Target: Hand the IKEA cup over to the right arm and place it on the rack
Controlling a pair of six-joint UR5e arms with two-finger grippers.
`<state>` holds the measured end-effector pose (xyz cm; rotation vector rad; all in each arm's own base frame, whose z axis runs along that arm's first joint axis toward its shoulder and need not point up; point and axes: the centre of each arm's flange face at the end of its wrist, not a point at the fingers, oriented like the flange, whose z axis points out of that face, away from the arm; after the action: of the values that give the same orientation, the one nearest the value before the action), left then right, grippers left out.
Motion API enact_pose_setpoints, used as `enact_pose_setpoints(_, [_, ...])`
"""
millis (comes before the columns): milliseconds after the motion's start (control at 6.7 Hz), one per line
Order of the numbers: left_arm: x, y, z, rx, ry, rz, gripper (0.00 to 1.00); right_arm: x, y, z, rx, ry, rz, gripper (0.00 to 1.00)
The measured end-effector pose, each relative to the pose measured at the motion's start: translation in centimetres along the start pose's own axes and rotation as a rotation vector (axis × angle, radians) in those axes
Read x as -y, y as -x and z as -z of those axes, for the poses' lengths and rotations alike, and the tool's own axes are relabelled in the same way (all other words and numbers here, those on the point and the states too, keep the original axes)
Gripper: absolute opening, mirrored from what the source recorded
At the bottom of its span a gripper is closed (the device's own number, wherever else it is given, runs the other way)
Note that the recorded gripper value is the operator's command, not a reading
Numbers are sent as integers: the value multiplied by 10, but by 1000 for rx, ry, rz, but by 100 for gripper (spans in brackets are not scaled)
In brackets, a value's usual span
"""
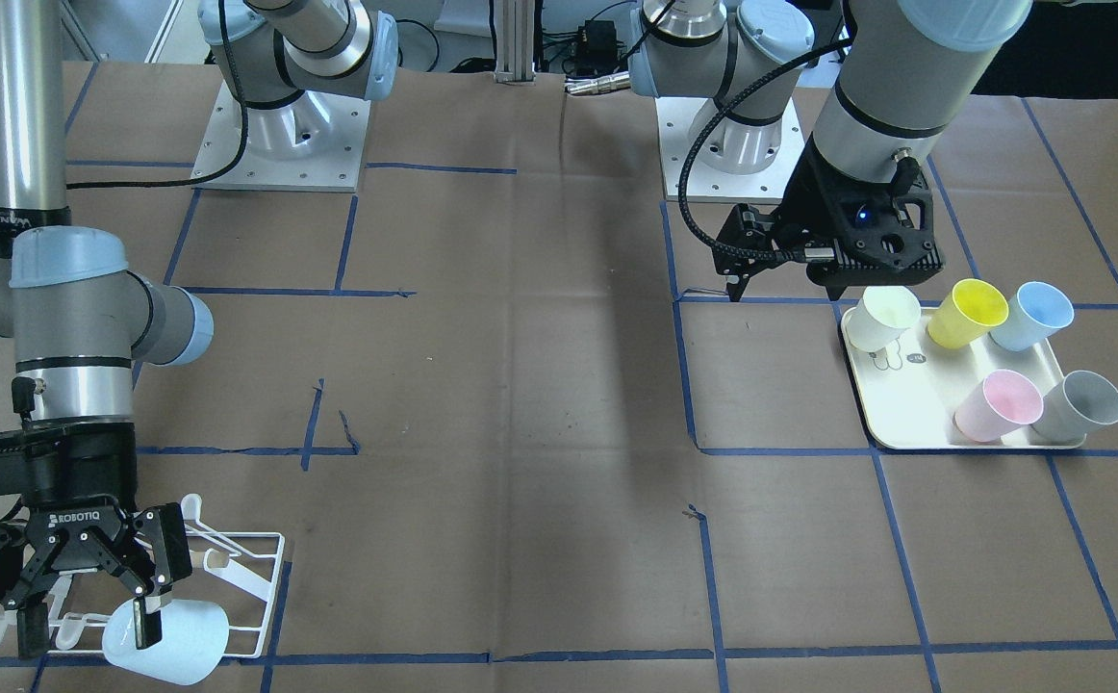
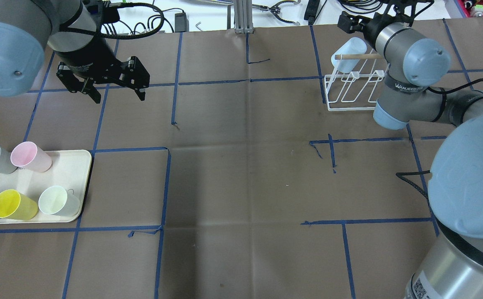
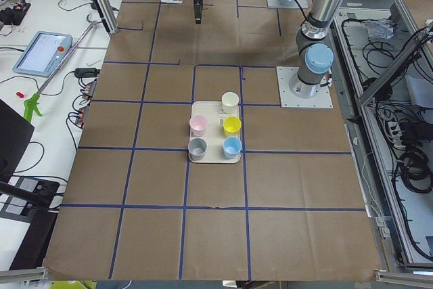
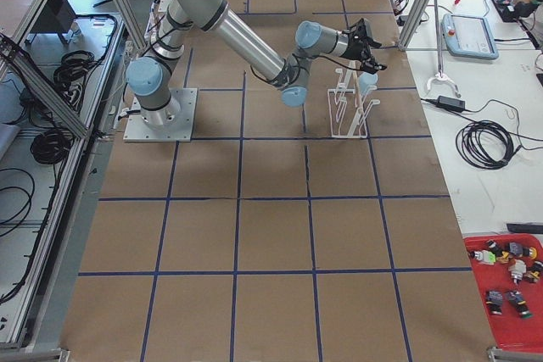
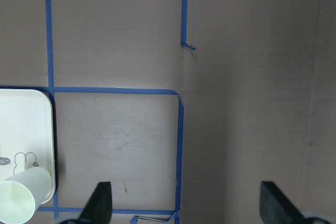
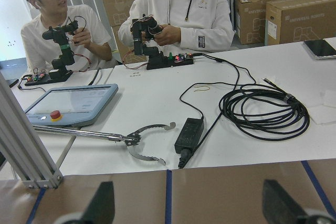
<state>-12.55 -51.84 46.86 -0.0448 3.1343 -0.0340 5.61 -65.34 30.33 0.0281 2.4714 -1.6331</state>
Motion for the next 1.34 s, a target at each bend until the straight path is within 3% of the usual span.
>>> enact_pose_setpoints(299, [0, 0, 0, 0, 0, 0, 100, 10, 37, 13, 50, -21, -36, 100])
enact_pose_setpoints(597, [0, 0, 0, 0, 0, 0, 100, 17, 87, 44, 116, -22, -174, 100])
enact_pose_setpoints(896, [0, 0, 0, 0, 0, 0, 100, 11, 131, 70, 184, 14, -426, 100])
enact_pose_setpoints(1344, [1, 0, -1, 0, 1, 0, 100, -7, 174, 106, 259, 135, -929, 100])
